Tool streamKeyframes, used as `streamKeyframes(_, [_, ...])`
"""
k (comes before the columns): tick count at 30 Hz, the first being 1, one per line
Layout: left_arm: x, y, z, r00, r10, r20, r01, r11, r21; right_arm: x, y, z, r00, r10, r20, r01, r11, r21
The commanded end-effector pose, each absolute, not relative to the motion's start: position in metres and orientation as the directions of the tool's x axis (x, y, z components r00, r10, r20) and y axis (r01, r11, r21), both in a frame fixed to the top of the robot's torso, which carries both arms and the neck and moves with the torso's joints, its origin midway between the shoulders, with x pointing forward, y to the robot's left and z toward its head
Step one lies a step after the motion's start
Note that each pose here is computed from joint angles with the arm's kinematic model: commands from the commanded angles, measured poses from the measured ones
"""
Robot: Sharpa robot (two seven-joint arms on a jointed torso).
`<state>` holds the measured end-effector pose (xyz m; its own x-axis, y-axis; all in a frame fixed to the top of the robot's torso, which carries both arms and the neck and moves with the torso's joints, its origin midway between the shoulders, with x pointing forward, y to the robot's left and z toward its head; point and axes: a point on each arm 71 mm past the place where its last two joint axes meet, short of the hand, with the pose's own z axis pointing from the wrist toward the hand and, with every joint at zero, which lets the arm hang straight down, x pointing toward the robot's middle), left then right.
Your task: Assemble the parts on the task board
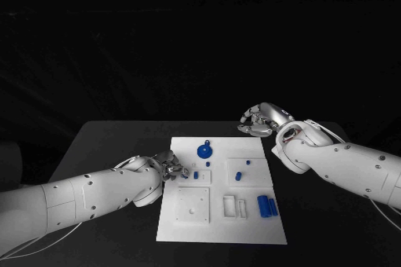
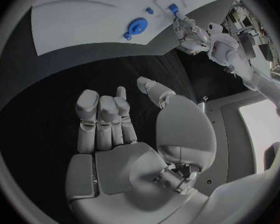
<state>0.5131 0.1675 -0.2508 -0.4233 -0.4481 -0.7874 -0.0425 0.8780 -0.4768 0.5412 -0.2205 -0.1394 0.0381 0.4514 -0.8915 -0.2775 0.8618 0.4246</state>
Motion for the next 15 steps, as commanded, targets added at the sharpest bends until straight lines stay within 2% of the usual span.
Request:
streamKeyframes(1, [0.5102, 0.1664, -0.2565, -0.474, -0.403, -0.783, -0.031, 0.896, -0.442, 0.5406, -0.2194, -0.1402, 0.028, 0.446, -0.895, -0.288, 0.861, 0.42])
streamKeyframes(15, [0.5115, 0.1688, -0.2569, -0.472, -0.375, -0.798, -0.021, 0.909, -0.416, 0.5405, -0.219, -0.1418, 0.026, 0.446, -0.895, -0.287, 0.86, 0.421])
